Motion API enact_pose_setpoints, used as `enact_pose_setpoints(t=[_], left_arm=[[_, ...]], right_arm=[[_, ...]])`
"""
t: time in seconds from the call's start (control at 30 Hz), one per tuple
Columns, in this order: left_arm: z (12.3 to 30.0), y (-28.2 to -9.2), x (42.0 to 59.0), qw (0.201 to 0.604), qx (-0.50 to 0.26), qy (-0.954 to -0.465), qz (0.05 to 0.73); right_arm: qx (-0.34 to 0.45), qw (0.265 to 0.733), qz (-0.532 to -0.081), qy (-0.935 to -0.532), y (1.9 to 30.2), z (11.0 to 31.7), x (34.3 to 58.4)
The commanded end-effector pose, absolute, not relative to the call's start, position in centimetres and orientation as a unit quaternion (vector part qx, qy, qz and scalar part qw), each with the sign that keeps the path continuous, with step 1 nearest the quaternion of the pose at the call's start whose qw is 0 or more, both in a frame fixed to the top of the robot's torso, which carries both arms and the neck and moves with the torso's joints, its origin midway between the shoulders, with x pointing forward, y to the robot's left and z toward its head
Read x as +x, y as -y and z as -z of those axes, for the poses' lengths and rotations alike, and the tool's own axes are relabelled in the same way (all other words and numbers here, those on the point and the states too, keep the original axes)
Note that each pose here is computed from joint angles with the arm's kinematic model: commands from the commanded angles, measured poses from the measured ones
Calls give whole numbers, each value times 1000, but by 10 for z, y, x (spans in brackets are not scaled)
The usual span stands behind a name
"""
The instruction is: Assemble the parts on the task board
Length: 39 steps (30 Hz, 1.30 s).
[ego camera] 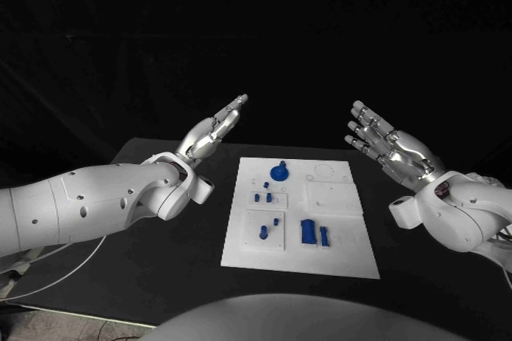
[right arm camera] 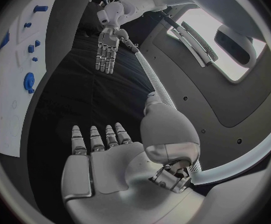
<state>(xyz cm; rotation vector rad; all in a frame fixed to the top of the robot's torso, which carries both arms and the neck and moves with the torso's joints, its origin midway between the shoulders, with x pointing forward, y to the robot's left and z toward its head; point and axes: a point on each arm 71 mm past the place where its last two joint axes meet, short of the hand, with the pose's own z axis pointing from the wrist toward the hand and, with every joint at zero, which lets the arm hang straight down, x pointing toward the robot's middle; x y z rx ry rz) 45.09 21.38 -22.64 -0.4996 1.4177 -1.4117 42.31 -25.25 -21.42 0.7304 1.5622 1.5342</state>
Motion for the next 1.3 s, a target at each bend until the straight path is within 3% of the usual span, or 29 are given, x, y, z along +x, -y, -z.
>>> enact_pose_setpoints(t=[0.03,0.53,1.3], left_arm=[[226,-211,453,519,-254,-576,578],[224,-194,462,498,-481,-507,514],[224,-192,462,493,-498,-502,507]], right_arm=[[314,424,-597,-604,248,215,429],[471,489,-524,-515,200,222,459],[498,493,-507,-502,192,224,462]])
